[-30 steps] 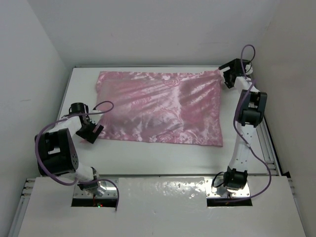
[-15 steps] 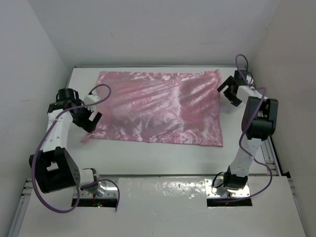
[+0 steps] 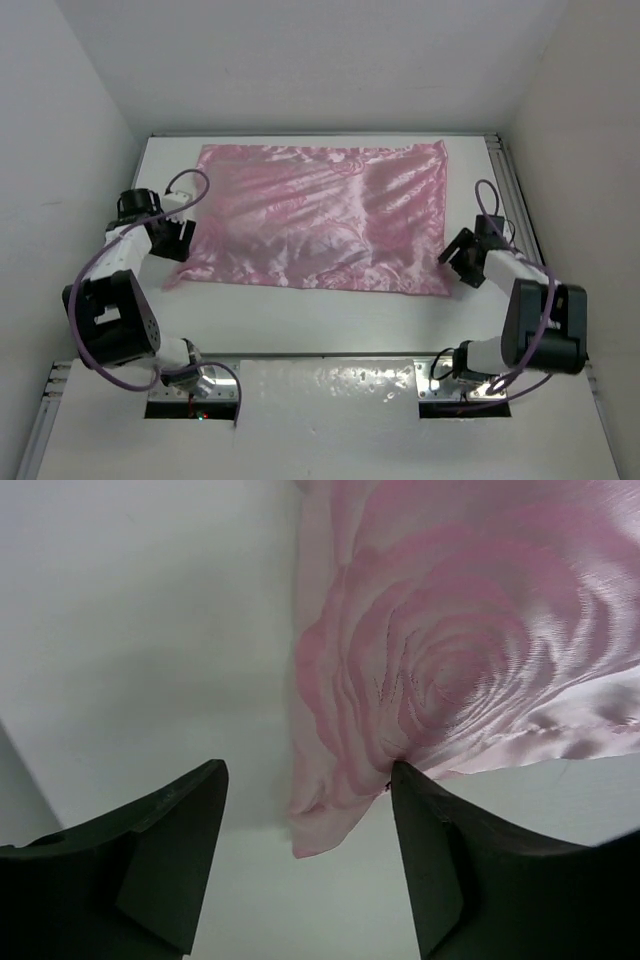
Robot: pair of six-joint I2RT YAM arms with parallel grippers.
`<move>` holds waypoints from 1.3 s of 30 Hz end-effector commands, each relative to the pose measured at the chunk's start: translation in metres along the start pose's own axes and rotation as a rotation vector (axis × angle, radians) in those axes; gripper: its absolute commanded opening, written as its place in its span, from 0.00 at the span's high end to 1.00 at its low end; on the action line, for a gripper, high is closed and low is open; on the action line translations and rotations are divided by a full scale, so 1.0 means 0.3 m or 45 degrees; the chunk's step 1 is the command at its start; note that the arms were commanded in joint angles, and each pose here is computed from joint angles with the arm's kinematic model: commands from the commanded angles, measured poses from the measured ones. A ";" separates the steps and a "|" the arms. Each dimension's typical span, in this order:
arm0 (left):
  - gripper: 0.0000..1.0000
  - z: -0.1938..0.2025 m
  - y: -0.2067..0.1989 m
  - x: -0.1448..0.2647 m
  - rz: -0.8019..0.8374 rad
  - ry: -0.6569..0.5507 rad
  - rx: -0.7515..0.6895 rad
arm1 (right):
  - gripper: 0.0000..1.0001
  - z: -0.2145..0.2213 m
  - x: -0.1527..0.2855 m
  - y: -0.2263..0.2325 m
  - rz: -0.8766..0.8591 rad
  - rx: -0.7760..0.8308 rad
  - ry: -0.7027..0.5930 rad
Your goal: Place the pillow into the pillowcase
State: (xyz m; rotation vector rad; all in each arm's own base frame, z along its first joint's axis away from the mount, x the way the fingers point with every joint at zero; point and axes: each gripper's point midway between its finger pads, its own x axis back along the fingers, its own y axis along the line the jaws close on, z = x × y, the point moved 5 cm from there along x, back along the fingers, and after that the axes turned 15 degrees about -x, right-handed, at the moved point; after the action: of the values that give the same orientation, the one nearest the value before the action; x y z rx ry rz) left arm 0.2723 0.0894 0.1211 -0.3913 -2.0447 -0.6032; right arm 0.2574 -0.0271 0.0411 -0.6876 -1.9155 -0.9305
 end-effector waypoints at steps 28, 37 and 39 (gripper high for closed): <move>0.04 -0.012 0.191 0.179 -0.289 -0.006 0.236 | 0.01 -0.299 0.346 -0.007 0.071 -0.209 -0.391; 0.00 -0.231 0.350 0.456 -0.507 -0.273 0.335 | 0.01 -0.361 0.536 0.105 -0.215 -0.141 -0.533; 0.00 -0.254 0.354 0.487 -0.514 -0.319 0.344 | 0.01 -0.358 0.548 0.116 -0.271 -0.112 -0.552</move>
State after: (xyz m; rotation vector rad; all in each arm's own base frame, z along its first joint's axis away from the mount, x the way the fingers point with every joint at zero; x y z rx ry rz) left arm 0.3078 0.1469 0.2855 0.0993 -2.3634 -0.5859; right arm 0.2575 -0.0839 0.2242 -0.8827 -2.3077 -1.0819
